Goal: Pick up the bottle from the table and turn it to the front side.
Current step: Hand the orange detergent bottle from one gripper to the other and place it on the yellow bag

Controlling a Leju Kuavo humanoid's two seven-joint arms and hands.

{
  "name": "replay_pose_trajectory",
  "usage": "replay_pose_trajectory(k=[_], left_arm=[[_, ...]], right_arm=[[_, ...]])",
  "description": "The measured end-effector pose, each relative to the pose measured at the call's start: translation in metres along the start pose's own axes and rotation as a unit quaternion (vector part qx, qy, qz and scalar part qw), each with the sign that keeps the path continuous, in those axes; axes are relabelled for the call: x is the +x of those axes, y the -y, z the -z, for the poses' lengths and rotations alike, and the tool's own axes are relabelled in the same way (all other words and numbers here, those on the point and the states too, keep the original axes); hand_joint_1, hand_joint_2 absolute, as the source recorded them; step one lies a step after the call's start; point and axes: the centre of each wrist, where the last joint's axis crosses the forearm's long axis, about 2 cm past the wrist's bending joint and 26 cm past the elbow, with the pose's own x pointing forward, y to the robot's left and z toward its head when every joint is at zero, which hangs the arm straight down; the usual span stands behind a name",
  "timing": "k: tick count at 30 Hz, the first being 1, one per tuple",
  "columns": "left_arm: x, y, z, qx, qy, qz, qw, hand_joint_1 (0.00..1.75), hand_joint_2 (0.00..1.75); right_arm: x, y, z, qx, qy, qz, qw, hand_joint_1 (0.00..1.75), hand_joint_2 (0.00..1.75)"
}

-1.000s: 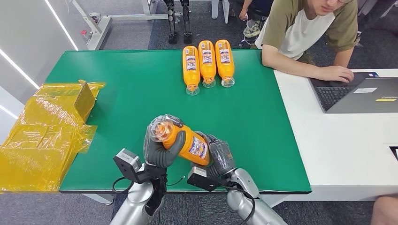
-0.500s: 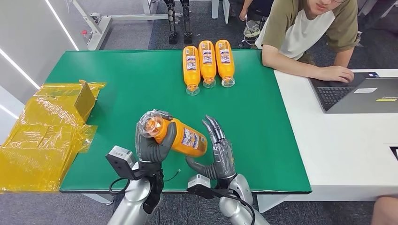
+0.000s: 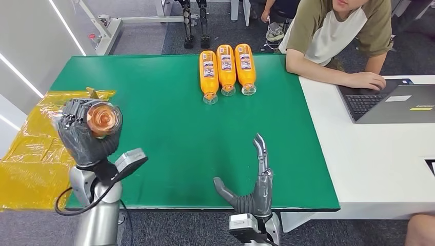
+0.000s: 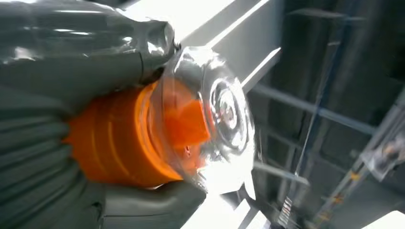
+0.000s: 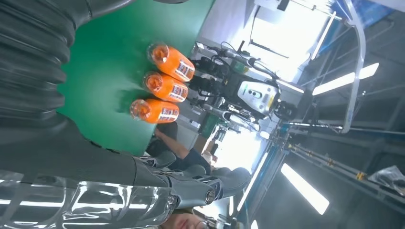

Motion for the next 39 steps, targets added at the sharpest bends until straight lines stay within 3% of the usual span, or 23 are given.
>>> replay_pose_trajectory(k=[3, 8, 14, 22, 32, 39], left_arm=[[-0.034, -0.007, 0.010, -0.041, -0.045, 0.112, 0.992, 1.75, 1.75], [-0.076, -0.001, 0.031, -0.080, -0.110, 0.164, 0.977, 1.75, 1.75], [-0.093, 0.022, 0.040, -0.188, -0.136, 0.209, 0.950, 1.75, 1.75], [-0.094, 0.038, 0.010, -0.309, -0.101, 0.258, 0.910, 1.75, 1.75], [-0.086, 0.051, -0.047, -0.405, -0.011, 0.263, 0.876, 1.75, 1.75], [-0.082, 0.054, -0.103, -0.489, -0.035, 0.229, 0.841, 1.75, 1.75]], right_arm=[[0.003, 0.004, 0.001, -0.010, 0.002, 0.000, 1.000, 0.00, 1.75], [0.006, 0.008, 0.001, -0.022, 0.003, 0.000, 1.000, 0.00, 1.75], [0.010, 0.010, 0.001, -0.027, 0.007, -0.002, 1.000, 0.00, 1.75], [0.010, 0.010, 0.002, -0.028, 0.008, 0.001, 1.000, 0.00, 1.75], [0.011, 0.008, 0.002, -0.025, 0.010, 0.005, 1.000, 0.00, 1.75], [0.011, 0.006, 0.001, -0.020, 0.006, 0.012, 1.000, 0.00, 1.75]])
